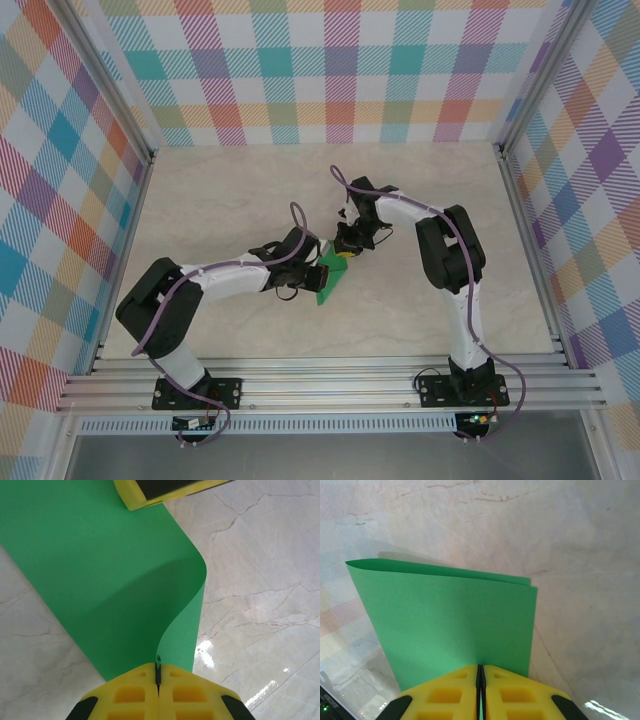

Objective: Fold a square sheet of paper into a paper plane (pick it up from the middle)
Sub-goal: Third fold the triangle at the center of the table.

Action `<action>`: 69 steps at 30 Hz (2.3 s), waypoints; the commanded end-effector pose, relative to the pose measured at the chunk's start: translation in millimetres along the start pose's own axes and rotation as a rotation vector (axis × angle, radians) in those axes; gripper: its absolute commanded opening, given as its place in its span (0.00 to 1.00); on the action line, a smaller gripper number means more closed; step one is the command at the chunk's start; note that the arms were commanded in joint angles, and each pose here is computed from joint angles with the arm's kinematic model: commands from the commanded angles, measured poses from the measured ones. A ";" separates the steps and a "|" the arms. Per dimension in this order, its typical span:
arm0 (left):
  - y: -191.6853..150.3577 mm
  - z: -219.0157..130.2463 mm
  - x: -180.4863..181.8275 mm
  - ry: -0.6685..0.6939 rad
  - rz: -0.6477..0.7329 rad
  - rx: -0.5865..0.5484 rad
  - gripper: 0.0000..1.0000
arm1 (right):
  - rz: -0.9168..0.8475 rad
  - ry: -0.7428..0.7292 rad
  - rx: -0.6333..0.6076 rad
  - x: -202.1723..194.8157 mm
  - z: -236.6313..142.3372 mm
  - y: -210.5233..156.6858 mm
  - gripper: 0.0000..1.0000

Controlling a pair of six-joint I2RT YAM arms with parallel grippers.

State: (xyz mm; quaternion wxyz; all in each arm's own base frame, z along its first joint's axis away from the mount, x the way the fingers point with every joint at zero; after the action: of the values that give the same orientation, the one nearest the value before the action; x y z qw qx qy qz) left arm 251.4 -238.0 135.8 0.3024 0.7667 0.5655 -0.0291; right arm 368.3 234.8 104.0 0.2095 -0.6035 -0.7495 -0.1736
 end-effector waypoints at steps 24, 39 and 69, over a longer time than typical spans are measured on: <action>15.3 12.5 24.4 -0.009 0.013 0.031 0.02 | -0.006 -0.021 0.047 -0.4 5.6 -4.1 0.11; 12.4 18.5 28.7 -0.012 -0.013 0.048 0.03 | -0.003 -0.024 0.049 -0.8 4.5 -6.0 0.12; 2.6 14.1 33.7 0.011 -0.070 0.038 0.03 | 0.003 -0.025 0.056 -2.2 8.6 -5.8 0.12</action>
State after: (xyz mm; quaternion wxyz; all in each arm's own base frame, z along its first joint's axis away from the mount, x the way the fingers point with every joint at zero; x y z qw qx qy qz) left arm 270.0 -225.1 110.6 0.2797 0.7632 0.5801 -0.0522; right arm 367.4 234.4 104.1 0.2096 -0.6043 -0.7498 -0.1693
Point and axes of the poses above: each hand's point on the last joint's axis, 136 mm out from that joint toward the fingers, its own z axis out along the fingers, its own x axis along the line the jaws close on, y = z × x, the point moved 10 cm from there along -z, back along the fingers, and after that the axes turned 4 degrees about -z, right-handed, at the moved point
